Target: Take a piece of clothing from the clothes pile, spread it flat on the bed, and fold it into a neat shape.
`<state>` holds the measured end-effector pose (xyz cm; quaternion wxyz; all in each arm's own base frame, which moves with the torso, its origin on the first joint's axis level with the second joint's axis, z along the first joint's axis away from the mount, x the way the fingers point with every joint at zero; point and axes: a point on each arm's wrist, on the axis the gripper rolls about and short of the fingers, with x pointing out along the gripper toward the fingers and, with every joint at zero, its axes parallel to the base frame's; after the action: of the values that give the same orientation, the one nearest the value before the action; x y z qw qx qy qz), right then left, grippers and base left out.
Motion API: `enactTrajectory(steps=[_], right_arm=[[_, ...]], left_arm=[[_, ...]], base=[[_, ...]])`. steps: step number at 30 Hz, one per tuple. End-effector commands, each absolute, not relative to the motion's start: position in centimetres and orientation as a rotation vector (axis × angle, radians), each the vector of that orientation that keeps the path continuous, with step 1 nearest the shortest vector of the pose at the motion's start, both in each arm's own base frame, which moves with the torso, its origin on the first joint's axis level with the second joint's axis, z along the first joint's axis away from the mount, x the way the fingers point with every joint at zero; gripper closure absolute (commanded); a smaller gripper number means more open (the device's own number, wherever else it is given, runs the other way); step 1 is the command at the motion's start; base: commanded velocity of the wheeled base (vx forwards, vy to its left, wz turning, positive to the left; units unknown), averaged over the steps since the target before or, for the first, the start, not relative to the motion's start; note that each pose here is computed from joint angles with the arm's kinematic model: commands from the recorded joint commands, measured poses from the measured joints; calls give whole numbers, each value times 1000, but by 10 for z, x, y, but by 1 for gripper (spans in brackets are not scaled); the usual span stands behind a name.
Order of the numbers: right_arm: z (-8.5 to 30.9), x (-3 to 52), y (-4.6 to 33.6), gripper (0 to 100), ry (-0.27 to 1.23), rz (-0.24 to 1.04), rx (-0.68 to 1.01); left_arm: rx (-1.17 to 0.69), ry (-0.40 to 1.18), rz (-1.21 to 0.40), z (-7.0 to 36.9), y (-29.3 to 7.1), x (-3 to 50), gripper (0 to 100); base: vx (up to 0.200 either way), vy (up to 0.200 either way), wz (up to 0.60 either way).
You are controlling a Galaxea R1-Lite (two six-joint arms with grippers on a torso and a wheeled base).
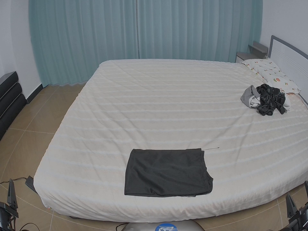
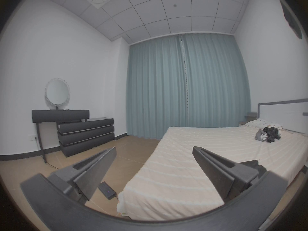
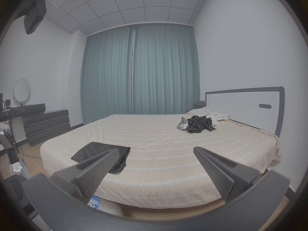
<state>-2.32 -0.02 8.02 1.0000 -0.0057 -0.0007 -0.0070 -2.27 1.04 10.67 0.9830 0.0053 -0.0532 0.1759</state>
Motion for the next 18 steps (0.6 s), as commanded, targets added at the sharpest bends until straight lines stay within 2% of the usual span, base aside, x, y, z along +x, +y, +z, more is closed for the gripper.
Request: enactTrajectory(steps=[1, 5, 14, 15, 18], right_arm=[[76, -23, 0, 0, 6, -15, -12], [76, -23, 0, 0, 3, -14, -11], [76, -23, 0, 0, 2, -5, -8], [75, -23, 0, 0, 3, -3, -8], [76, -23, 0, 0, 2, -3, -3]], left_arm=[[24, -115, 381, 99, 9, -29, 0], [34, -82, 349, 88, 8, -25, 0], [-7, -54, 77, 82, 2, -22, 0], [-20, -55, -5, 82, 0, -22, 0], [-17, -15, -28, 78, 0, -22, 0]], base=[[0, 0, 0], [0, 0, 0], [0, 0, 0], [0, 0, 0], [0, 0, 0]])
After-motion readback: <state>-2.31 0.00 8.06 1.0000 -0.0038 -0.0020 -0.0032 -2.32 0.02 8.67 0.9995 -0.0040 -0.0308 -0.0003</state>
